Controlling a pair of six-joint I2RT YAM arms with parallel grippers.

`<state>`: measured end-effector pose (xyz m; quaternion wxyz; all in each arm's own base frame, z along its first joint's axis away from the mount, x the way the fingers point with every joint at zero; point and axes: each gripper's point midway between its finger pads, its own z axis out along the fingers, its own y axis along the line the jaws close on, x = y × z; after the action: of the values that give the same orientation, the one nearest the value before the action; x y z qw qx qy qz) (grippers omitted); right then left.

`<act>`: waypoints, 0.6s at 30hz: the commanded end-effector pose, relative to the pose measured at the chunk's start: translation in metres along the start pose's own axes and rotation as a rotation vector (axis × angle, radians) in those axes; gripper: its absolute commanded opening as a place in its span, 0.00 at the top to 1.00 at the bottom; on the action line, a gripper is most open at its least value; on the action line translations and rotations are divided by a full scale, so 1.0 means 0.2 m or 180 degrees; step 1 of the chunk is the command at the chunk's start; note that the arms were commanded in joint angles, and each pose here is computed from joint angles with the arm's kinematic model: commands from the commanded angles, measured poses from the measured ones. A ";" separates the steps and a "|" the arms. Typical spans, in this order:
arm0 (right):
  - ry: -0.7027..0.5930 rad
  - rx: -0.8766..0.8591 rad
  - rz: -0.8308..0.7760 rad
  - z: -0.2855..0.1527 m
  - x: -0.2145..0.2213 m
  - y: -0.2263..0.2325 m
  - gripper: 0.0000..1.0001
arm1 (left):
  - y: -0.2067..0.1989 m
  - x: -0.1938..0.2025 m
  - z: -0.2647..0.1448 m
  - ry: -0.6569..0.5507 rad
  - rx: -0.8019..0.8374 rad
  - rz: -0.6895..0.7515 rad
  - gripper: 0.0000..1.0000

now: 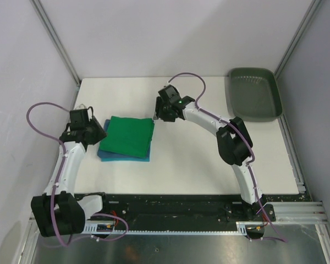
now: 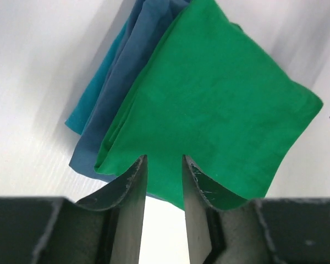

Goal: Fold and stack the t-shirts
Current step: Put the neatly folded tshirt into the corner of the board with both arms

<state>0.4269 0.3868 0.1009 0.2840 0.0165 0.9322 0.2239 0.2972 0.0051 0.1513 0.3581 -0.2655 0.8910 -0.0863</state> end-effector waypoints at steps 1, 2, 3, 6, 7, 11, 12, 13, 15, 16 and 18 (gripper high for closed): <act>-0.0178 -0.0242 0.0110 -0.14 -0.08 0.12 0.43 | -0.01 0.05 0.07 0.0115 0.0068 -0.0017 0.66; -0.0179 -0.0248 0.0118 -0.15 -0.07 0.11 0.43 | 0.01 0.07 0.10 0.0157 0.0006 -0.0038 0.68; -0.0182 -0.0251 0.0126 -0.15 -0.07 0.11 0.43 | 0.04 0.10 0.12 0.0196 -0.0070 -0.0073 0.69; -0.0193 -0.0256 0.0134 -0.18 -0.06 0.09 0.43 | 0.13 0.19 0.17 0.0324 -0.0268 -0.0188 0.74; -0.0200 -0.0258 0.0134 -0.19 -0.06 0.09 0.43 | 0.15 0.22 0.19 0.0360 -0.0315 -0.0229 0.75; -0.0213 -0.0223 0.0138 -0.24 -0.06 0.03 0.43 | 0.22 0.25 0.17 0.0264 -0.0472 -0.0303 0.77; -0.0224 -0.0207 0.0133 -0.25 -0.06 0.02 0.43 | 0.21 0.23 0.15 0.0198 -0.0440 -0.0276 0.77; -0.0228 -0.0185 0.0131 -0.27 -0.06 0.00 0.43 | 0.19 0.20 0.13 0.0120 -0.0383 -0.0232 0.77; -0.0251 -0.0130 0.0132 -0.30 -0.07 -0.05 0.43 | 0.09 0.11 0.06 -0.0059 -0.0184 -0.0051 0.75; -0.0269 -0.0099 0.0138 -0.32 -0.08 -0.08 0.43 | 0.03 0.07 0.02 -0.0154 -0.0073 0.0074 0.73; -0.0307 -0.0031 0.0154 -0.37 -0.09 -0.14 0.43 | -0.16 0.03 -0.05 -0.0255 0.0195 0.0359 0.69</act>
<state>0.3977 0.3519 0.1098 0.2764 0.0371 0.9330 0.2273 0.2689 0.0043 0.0950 0.3069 -0.2923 0.9038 -0.0589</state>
